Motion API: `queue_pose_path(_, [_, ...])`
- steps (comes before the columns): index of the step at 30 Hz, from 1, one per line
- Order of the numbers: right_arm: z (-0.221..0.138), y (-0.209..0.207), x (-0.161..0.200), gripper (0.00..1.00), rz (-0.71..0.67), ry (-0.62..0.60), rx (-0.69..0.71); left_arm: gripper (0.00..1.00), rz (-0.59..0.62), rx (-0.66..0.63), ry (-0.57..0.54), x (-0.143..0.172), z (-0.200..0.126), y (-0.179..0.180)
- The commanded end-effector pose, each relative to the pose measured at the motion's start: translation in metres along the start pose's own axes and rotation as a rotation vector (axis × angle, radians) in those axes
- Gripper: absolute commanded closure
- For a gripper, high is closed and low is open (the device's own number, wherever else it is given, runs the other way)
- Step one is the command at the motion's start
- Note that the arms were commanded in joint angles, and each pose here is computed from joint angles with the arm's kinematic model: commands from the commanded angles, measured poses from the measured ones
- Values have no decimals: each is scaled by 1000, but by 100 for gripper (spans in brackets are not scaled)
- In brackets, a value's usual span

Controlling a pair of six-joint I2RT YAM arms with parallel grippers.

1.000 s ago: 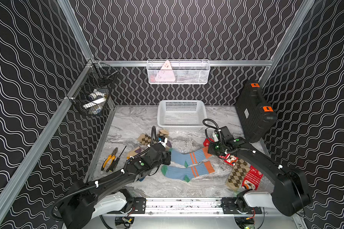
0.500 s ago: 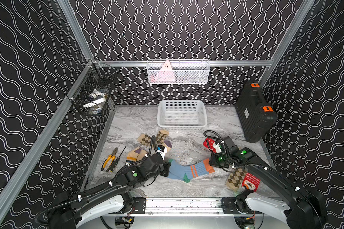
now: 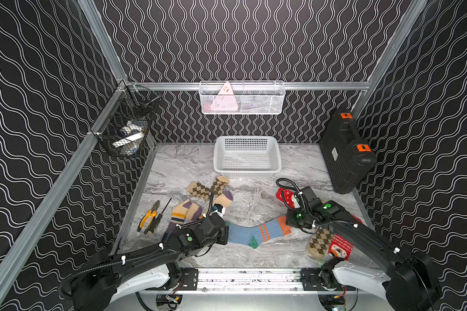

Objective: Place the socks together as a pair
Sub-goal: Place the sock in the sock.

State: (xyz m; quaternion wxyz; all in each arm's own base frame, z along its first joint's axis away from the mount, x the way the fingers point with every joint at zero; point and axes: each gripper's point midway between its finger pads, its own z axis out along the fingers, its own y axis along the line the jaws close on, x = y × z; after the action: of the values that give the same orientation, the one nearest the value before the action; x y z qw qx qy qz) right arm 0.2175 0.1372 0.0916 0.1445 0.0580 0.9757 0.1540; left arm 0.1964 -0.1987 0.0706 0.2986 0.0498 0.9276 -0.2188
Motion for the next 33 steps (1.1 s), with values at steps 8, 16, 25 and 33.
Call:
queue_pose_path(8, [12, -6, -4, 100, 8, 22, 23, 100, -52, 6, 2, 7, 4, 4])
queue_pose_path(16, [22, -8, -5, 92, 13, 51, 50, 87, -66, -30, 25, 19, 8, 16])
queue_pose_path(25, [22, -15, -3, 67, 53, 34, 75, 43, -66, -42, 39, 22, 13, 18])
queue_pose_path(33, [43, -30, 13, 54, 132, 51, 95, 29, -71, -75, 45, 27, 14, 27])
